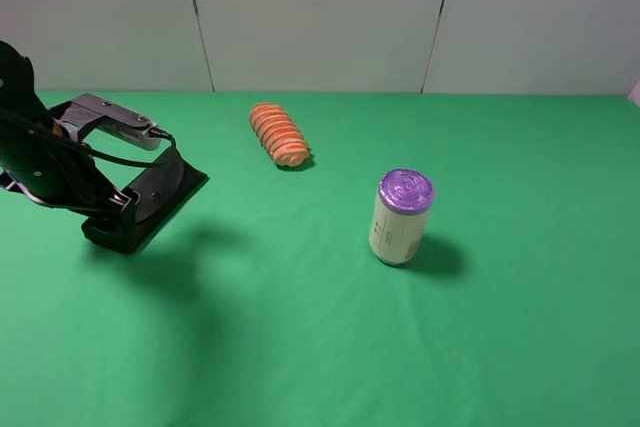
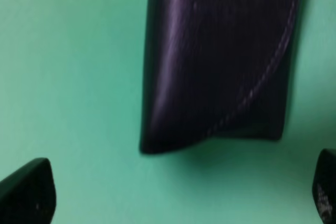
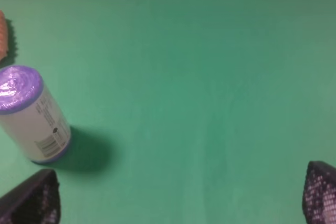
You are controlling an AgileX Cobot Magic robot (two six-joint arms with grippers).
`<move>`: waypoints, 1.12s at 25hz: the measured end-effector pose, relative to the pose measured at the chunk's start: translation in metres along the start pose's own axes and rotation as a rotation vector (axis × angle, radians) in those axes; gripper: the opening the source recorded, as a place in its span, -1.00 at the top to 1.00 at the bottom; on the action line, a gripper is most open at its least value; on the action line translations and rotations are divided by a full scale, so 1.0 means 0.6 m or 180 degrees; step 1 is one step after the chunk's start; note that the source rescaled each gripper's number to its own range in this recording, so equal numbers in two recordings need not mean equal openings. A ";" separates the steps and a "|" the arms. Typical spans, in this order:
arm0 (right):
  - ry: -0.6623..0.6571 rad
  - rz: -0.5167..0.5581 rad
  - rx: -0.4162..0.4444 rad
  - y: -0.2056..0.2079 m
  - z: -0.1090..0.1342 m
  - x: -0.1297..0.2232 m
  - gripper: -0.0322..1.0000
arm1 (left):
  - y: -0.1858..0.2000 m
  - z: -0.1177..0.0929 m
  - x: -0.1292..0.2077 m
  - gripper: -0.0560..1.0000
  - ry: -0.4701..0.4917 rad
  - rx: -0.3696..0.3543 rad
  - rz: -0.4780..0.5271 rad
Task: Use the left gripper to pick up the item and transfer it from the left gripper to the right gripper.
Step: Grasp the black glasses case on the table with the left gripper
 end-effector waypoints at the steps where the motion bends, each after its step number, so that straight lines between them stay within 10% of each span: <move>1: 0.0000 0.0000 0.0000 0.000 0.000 0.000 -1.00 | -0.007 -0.002 -0.001 -0.91 0.0014 0.0011 0.0013; 21: 0.0000 0.0000 0.0000 0.000 0.000 0.000 -1.00 | -0.071 -0.022 -0.008 -0.82 0.0055 0.0145 0.0060; 24: 0.0000 0.0000 0.0000 0.000 0.000 0.000 -1.00 | -0.072 -0.022 -0.010 -0.55 0.0055 0.0150 0.0037; 28: 0.0000 0.0000 0.0000 0.000 0.000 0.000 -1.00 | -0.072 -0.022 -0.010 0.33 0.0055 0.0151 0.0031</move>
Point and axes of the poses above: a point on each arm's last joint axis where the gripper is mounted, y pointing back along that axis away from the gripper, z along the wrist's bending axis when the last joint is at zero, x = y × z, the point moved 6 cm from there along -y, pointing out along that axis toward the gripper, and after that the axes turned 6 degrees about y, right-handed, at the moved point
